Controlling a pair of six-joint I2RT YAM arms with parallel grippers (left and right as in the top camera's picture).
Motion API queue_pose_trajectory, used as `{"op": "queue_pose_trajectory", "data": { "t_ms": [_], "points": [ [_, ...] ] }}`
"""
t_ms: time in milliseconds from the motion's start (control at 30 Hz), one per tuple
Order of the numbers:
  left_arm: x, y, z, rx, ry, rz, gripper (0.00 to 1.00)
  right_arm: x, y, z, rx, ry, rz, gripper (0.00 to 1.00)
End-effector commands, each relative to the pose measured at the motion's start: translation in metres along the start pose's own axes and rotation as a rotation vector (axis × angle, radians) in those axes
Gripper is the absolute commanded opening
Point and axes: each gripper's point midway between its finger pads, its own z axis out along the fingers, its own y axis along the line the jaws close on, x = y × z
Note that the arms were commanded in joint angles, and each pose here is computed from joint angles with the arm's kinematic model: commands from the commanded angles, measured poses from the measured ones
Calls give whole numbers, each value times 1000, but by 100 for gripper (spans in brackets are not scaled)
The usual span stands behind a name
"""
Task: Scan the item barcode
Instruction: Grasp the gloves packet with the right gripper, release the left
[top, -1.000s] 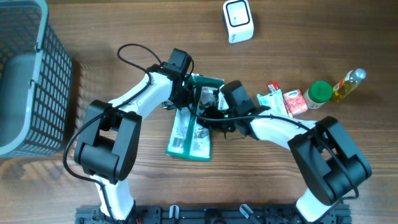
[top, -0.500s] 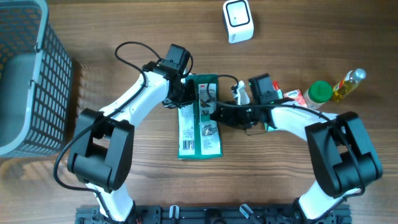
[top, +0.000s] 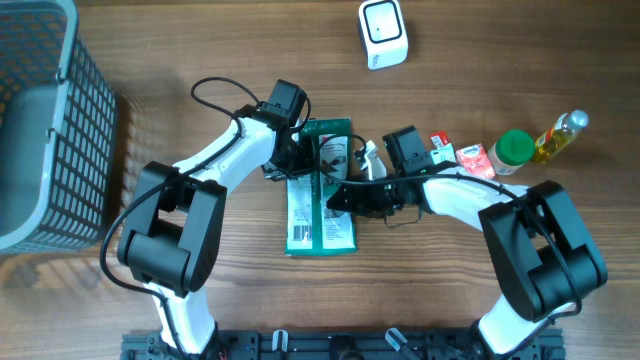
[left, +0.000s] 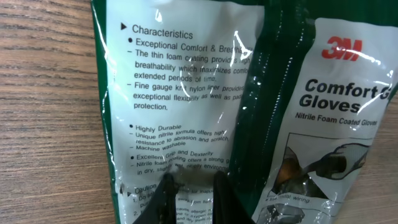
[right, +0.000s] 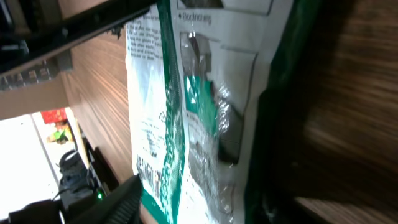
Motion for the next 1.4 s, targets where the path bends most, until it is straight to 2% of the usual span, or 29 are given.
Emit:
{"op": "queue_pose_trajectory", "data": {
  "t_ms": [0,167,233,533,633,767,833,933,1067,1167,1233,1300,1333,1367],
  "points": [
    [12,13,21,-38,59,-20,8,4,-3,12,16,7,0,52],
    [12,13,21,-38,58,-20,10,1,8,18,-7,-10,-57,50],
    [10,12,21,-33,51,-18,10,-3,11,18,-17,-25,-75,42],
    [8,10,21,-27,41,-16,10,-5,12,28,-30,-29,-105,26],
    [8,10,21,-27,40,-16,10,-9,15,28,-39,-44,-126,24],
    [8,10,21,-27,40,-15,11,-11,16,27,-43,-53,-162,12],
    [6,10,21,-24,35,-14,14,-13,16,27,-36,-65,-170,5],
    [-17,6,-1,16,-43,-29,24,-17,12,27,-14,-82,-172,4],
    [-72,16,-88,97,-281,-67,31,-18,11,27,-8,-85,-193,4],
    [-94,74,-123,-67,-402,-64,35,-17,11,27,-8,-84,-192,5],
    [-93,111,-127,-181,-390,-36,42,-17,11,27,-8,-85,-192,6],
    [-93,134,-131,-231,-378,-24,44,-17,11,27,-7,-85,-193,4],
    [-94,142,-134,-238,-381,-32,52,-17,11,27,-7,-85,-194,5],
    [-95,151,-136,-243,-384,-56,73,-17,11,27,-6,-85,-196,4]
  ]
}}
